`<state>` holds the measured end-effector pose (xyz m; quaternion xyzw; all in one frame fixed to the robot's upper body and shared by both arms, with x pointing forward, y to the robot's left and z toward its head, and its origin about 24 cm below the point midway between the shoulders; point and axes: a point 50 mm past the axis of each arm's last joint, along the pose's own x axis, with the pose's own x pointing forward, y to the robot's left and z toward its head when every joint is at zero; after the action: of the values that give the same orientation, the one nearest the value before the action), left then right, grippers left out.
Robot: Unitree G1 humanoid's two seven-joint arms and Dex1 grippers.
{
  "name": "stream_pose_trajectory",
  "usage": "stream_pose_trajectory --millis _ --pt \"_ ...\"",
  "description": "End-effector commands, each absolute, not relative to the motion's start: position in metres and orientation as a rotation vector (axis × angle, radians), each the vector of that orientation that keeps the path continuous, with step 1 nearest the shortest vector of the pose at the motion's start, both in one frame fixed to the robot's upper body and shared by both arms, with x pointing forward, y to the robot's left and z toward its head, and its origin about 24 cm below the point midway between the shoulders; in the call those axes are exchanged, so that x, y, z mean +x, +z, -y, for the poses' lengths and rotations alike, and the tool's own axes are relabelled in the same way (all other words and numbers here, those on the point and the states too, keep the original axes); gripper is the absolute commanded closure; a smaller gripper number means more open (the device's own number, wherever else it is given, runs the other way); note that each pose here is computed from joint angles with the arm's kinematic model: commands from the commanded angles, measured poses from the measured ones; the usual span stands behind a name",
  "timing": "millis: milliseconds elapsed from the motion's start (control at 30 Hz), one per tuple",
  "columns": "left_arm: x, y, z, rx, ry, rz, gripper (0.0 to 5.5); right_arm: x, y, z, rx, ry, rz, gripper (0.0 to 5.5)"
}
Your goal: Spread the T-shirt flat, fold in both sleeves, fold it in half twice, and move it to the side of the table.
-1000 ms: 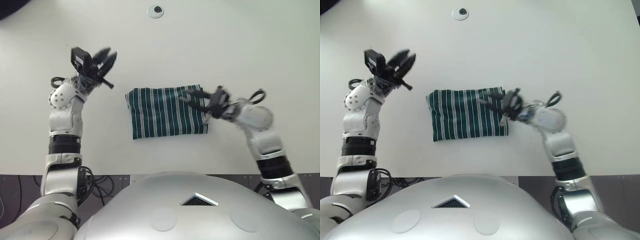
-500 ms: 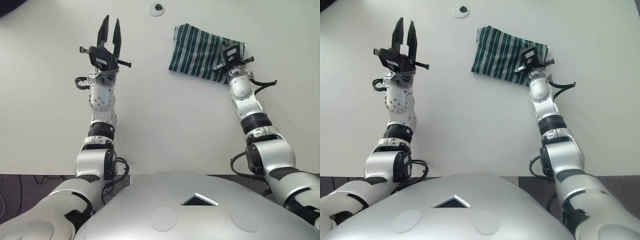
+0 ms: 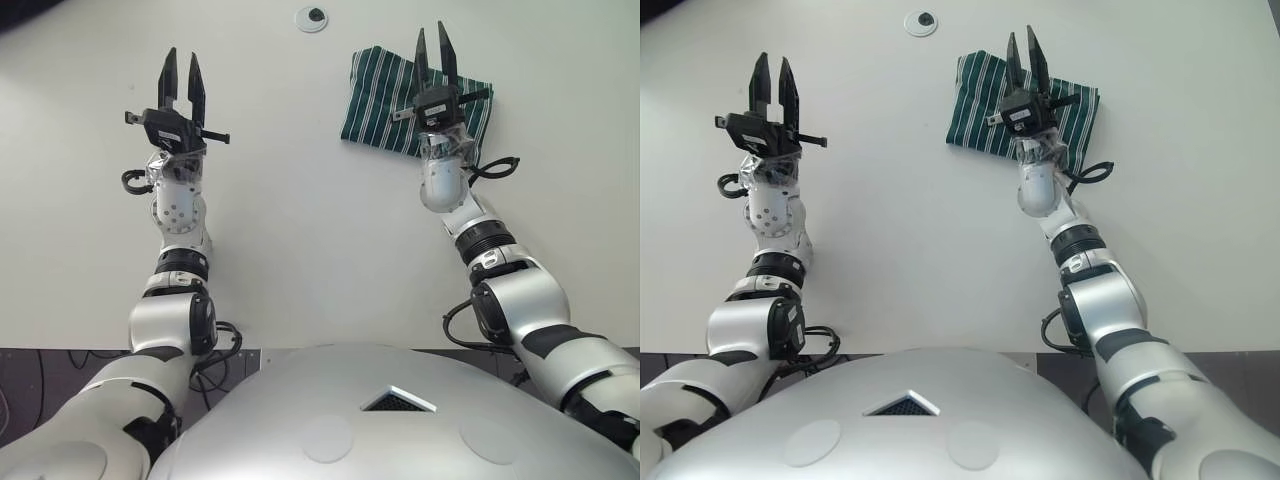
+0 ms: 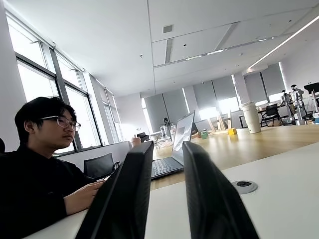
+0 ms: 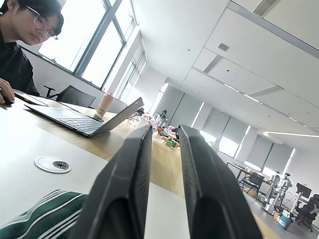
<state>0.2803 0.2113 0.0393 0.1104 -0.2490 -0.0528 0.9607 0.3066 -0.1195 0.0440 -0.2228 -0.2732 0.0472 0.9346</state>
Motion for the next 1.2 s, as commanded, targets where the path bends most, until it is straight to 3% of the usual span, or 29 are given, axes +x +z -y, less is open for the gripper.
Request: stream_pose_trajectory --millis 33,333,833,1200 --pt "0.287 0.039 -0.200 0.171 -0.120 0.497 4.50 0.302 0.042 0.135 -0.482 0.105 0.570 4.56" --pt "0.307 0.035 -0.170 0.138 -0.188 0.408 4.50 0.301 0.035 0.161 -0.522 0.053 0.518 4.56" --pt "0.278 0.026 -0.173 0.130 -0.188 0.474 4.50 0.279 0.028 0.160 -0.485 0.109 0.557 4.56" --pt "0.294 0.031 -0.182 0.150 -0.162 0.427 4.50 0.296 0.034 0.146 -0.486 0.125 0.537 4.56"
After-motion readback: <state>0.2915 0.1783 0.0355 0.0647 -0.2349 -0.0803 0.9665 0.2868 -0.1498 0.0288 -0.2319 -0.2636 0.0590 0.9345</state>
